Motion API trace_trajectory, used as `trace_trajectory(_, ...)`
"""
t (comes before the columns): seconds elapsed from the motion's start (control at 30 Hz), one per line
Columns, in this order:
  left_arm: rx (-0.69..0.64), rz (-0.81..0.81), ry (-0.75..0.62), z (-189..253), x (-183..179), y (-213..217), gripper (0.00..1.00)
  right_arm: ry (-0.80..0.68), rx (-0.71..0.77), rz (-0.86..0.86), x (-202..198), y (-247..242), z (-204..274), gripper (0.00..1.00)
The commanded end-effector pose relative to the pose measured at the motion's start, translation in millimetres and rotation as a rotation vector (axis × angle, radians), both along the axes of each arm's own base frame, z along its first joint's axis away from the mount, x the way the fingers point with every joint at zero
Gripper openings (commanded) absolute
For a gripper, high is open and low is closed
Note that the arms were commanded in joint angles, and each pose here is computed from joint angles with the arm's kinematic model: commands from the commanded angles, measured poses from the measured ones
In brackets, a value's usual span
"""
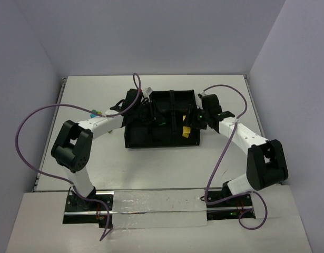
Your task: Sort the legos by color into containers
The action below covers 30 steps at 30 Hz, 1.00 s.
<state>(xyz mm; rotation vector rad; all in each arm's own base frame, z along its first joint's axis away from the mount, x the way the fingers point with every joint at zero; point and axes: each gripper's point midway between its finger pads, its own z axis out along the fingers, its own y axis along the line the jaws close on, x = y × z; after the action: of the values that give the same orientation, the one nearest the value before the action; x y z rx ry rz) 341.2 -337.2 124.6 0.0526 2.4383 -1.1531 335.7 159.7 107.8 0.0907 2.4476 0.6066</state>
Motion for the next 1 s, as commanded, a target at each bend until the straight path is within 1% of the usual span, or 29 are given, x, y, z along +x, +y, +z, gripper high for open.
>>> trace_trajectory(0.0,-0.003,-0.011,-0.066,20,8,-7,0.58,-0.023,-0.006,0.016,8,7,5,0.75)
trace_trajectory(0.03,-0.004,-0.013,-0.076,23,8,-7,0.69,-0.025,-0.005,0.015,9,8,6,0.78)
trace_trajectory(0.07,0.001,-0.016,-0.083,26,7,-6,0.75,-0.028,-0.002,0.014,9,8,9,0.8)
trace_trajectory(0.1,0.003,-0.019,-0.094,31,6,-6,0.77,-0.034,0.0,0.015,10,9,12,0.8)
trace_trajectory(0.17,0.017,-0.026,-0.108,39,4,-5,0.78,-0.065,0.004,0.011,11,8,24,0.8)
trace_trajectory(0.27,0.064,0.01,-0.165,60,7,7,0.78,-0.118,0.008,-0.008,12,5,42,0.8)
trace_trajectory(0.37,0.22,0.127,-0.209,70,17,42,0.77,-0.191,0.008,-0.039,11,-2,66,0.8)
trace_trajectory(0.4,0.248,0.172,-0.242,77,26,50,0.77,-0.193,0.009,-0.042,11,-2,66,0.8)
trace_trajectory(0.43,0.304,0.229,-0.251,81,31,69,0.76,-0.218,0.011,-0.054,10,-5,75,0.8)
trace_trajectory(0.5,0.399,0.345,-0.233,81,39,110,0.76,-0.26,0.016,-0.071,8,-8,87,0.8)
trace_trajectory(0.57,0.434,0.458,-0.214,83,47,148,0.76,-0.281,0.02,-0.077,7,-10,93,0.8)
trace_trajectory(0.6,0.446,0.52,-0.189,79,50,174,0.78,-0.29,0.022,-0.08,7,-11,96,0.8)
trace_trajectory(0.63,0.445,0.565,-0.164,74,51,189,0.85,-0.289,0.022,-0.081,6,-11,95,0.8)
trace_trajectory(0.67,0.443,0.608,-0.137,69,52,205,0.89,-0.289,0.022,-0.078,5,-11,95,0.8)
trace_trajectory(0.7,0.453,0.667,-0.095,59,52,229,0.9,-0.293,0.024,-0.075,5,-10,95,0.8)
trace_trajectory(0.73,0.456,0.7,-0.074,55,51,240,0.9,-0.293,0.026,-0.074,5,-10,94,0.8)
trace_trajectory(0.8,0.472,0.788,0.007,31,45,270,0.9,-0.274,0.028,-0.068,5,-8,88,0.8)
trace_trajectory(0.83,0.478,0.824,0.041,19,41,280,0.88,-0.266,0.03,-0.063,4,-7,85,0.8)
trace_trajectory(0.87,0.482,0.85,0.064,11,39,286,0.85,-0.26,0.034,-0.058,4,-6,83,0.8)
trace_trajectory(0.97,0.507,0.903,0.114,-13,35,293,0.81,-0.256,0.052,-0.047,4,-2,81,0.8)
